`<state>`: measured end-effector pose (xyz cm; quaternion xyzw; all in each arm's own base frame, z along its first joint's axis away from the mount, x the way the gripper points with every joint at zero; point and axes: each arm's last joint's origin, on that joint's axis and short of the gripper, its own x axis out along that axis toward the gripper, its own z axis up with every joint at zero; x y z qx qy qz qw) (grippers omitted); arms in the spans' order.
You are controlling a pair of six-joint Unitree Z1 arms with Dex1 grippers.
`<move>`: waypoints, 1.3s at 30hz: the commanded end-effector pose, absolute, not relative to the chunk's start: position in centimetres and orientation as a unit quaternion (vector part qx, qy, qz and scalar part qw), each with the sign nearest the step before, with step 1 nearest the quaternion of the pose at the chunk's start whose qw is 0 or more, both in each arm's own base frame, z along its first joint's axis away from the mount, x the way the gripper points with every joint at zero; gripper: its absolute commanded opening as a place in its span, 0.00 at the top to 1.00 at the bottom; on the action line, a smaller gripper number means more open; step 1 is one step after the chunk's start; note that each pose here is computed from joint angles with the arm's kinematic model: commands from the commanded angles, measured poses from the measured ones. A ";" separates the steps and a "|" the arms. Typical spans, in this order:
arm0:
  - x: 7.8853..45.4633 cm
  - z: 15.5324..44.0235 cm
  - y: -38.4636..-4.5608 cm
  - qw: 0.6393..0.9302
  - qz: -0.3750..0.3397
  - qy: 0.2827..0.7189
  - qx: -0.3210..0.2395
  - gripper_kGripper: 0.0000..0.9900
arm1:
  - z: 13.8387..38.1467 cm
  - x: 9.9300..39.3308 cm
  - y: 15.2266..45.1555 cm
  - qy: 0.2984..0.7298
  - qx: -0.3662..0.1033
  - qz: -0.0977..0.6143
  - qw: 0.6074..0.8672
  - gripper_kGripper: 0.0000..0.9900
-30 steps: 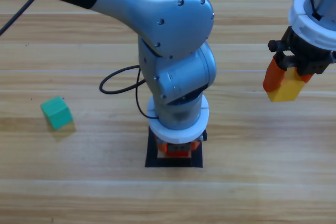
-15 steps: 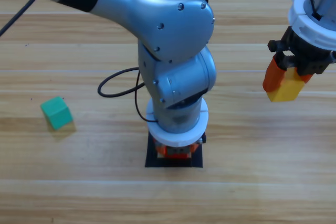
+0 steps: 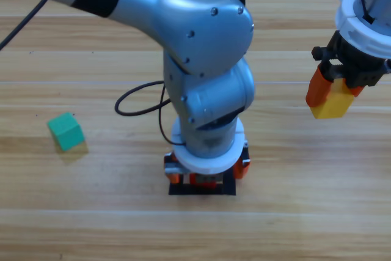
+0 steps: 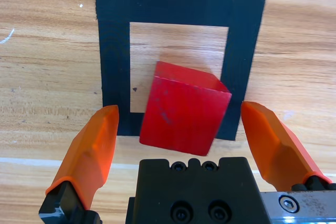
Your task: Stack the blocks in the rectangular block: red at the bottom, yellow in the middle, green on top
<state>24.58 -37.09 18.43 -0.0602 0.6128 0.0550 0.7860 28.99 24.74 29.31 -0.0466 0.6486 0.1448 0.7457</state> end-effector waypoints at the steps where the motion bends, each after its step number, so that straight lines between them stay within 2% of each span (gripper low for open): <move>1: 23.7 21.9 -38.1 0.799 0.036 0.597 -0.062 0.00 | 28.3 29.0 25.0 0.659 -0.036 0.139 0.738 1.00; 5: 22.6 29.0 -35.7 0.822 0.001 0.563 -0.091 0.00 | 28.4 29.0 25.1 0.659 -0.027 0.128 0.740 1.00; 9: 21.8 35.7 -30.4 0.841 0.007 0.526 -0.126 0.00 | 29.1 28.4 25.3 0.650 -0.016 0.107 0.752 1.00; 12: 21.9 38.7 -25.6 0.848 0.028 0.515 -0.122 0.00 | 29.2 27.9 25.9 0.652 -0.005 0.096 0.752 1.00; 15: 22.8 40.4 -21.0 0.853 0.043 0.513 -0.084 0.00 | 29.0 27.4 27.3 0.660 0.002 0.081 0.747 1.00; 19: 25.2 40.8 -14.7 0.847 0.075 0.525 -0.026 0.00 | 28.8 26.2 30.3 0.668 -0.003 0.064 0.741 1.00; 22: 26.4 40.2 -11.1 0.833 0.088 0.546 -0.007 0.00 | 28.1 26.0 33.2 0.674 -0.011 0.056 0.737 1.00; 26: 27.6 39.3 -9.4 0.819 0.060 0.571 0.023 0.00 | 25.9 26.7 37.6 0.688 -0.035 0.042 0.724 1.00; 29: 27.9 38.9 -8.9 0.812 0.044 0.581 0.025 0.00 | 24.7 27.0 39.6 0.690 -0.040 0.029 0.722 1.00; 33: 28.2 38.5 -7.7 0.804 -0.004 0.594 0.029 0.02 | 23.9 27.1 41.3 0.685 -0.027 0.017 0.728 1.00; 37: 28.4 37.7 -5.7 0.795 -0.031 0.605 -0.011 0.01 | 22.9 27.3 42.8 0.685 -0.026 0.011 0.728 1.00; 39: 28.3 37.6 -5.4 0.795 -0.034 0.606 -0.011 0.01 | 22.1 27.3 43.4 0.687 -0.027 0.007 0.726 1.00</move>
